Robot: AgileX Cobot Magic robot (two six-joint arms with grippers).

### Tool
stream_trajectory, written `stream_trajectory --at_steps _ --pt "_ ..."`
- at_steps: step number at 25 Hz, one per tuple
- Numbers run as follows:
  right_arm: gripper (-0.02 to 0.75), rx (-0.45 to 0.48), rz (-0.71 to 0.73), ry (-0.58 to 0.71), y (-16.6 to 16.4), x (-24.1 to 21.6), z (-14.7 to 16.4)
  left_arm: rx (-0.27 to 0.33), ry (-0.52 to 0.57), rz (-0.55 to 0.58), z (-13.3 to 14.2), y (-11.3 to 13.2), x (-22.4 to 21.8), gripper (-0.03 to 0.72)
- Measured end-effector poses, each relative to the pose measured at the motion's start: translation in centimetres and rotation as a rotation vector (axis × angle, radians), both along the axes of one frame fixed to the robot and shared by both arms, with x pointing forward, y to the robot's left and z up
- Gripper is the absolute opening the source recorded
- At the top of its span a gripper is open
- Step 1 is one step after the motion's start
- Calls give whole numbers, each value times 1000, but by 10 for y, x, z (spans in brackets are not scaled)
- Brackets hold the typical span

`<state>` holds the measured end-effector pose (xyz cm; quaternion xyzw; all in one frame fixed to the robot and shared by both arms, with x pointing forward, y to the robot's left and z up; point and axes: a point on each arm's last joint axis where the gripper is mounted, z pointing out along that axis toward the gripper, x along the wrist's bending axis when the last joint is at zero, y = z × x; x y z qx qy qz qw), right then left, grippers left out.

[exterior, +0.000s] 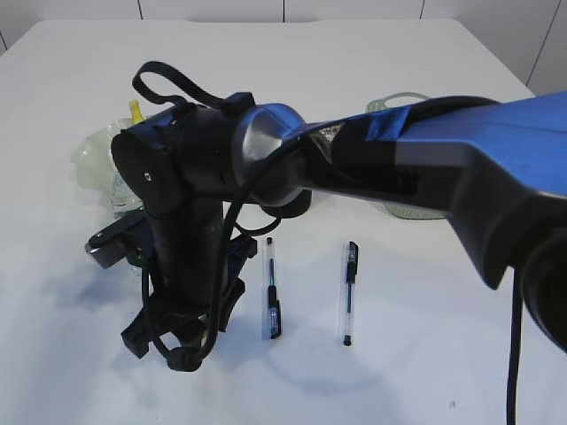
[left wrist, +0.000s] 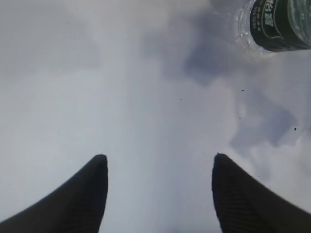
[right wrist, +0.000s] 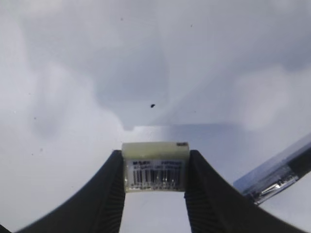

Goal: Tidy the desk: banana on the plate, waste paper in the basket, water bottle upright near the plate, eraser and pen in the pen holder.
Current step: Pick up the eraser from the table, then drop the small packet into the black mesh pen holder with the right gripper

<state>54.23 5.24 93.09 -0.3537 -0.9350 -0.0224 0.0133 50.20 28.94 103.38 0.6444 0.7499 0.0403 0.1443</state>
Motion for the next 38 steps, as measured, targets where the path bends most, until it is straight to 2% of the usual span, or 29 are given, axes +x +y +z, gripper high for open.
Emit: stream_trajectory --at_steps 9,18,26,31,38 --pt "278 15 -12 -90 -16 11 37 0 0 0 0 0 0 468" --pt "278 58 -181 -154 -83 60 75 3 0 -1 0 0 0 467" --pt "278 120 -279 -208 -132 95 86 4 -2 -1 0 0 0 467" --pt "278 188 -299 -312 -144 113 90 7 -2 -2 0 1 0 467" --pt "278 297 -292 -480 -140 129 98 7 -2 -2 0 1 0 464"
